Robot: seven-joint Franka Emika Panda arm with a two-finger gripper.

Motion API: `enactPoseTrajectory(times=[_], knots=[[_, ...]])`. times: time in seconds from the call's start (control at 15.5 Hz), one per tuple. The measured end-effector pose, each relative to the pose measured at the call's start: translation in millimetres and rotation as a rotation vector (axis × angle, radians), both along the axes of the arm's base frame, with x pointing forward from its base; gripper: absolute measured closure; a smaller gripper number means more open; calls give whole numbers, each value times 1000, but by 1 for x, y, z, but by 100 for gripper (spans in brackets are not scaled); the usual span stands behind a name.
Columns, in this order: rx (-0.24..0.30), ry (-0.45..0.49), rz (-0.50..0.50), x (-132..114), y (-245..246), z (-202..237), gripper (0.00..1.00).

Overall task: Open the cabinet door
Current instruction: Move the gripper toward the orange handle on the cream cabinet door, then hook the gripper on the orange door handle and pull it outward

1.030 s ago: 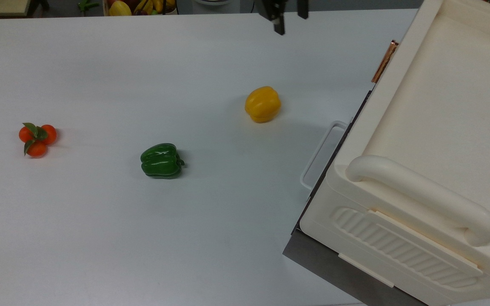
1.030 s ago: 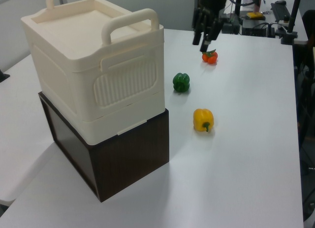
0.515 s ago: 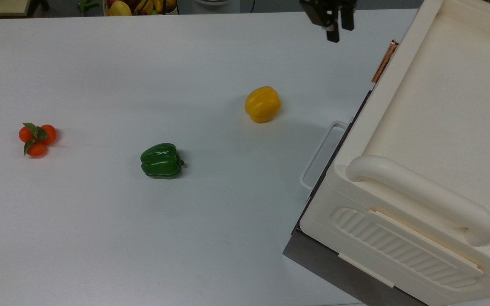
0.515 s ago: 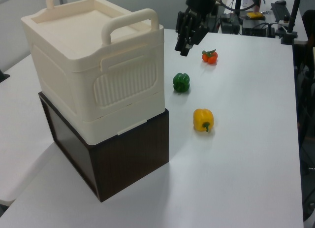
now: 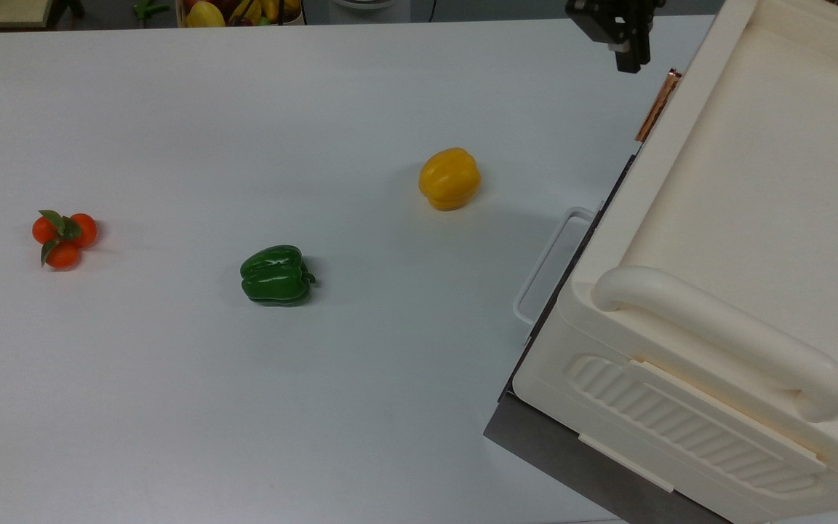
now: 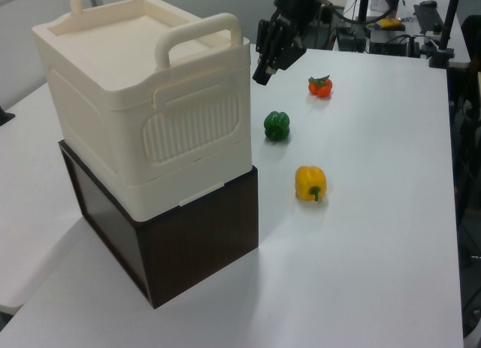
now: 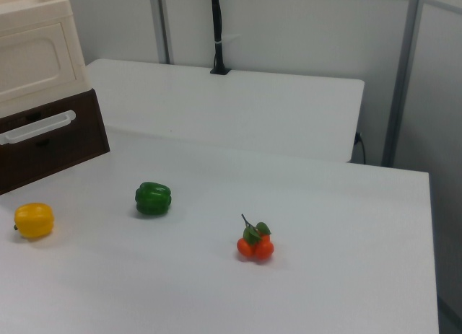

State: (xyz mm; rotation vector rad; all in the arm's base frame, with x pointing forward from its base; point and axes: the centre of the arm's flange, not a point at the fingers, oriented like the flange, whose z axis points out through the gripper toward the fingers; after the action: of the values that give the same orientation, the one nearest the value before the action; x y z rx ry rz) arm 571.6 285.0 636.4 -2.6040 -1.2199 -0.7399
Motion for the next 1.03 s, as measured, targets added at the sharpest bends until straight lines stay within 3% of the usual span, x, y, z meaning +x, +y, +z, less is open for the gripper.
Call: enactPoseTrajectory(times=[0.06, 0.26, 0.32, 0.64, 0.97, 1.03], knots=[[7, -10, 2, 1, 3, 0, 84], [25, -36, -2, 5, 5, -2, 60], [29, -44, -4, 7, 6, -2, 59], [49, -67, -2, 12, 13, -9, 59], [53, -77, 5, 11, 18, -8, 66], [53, -77, 7, 10, 19, -8, 72]])
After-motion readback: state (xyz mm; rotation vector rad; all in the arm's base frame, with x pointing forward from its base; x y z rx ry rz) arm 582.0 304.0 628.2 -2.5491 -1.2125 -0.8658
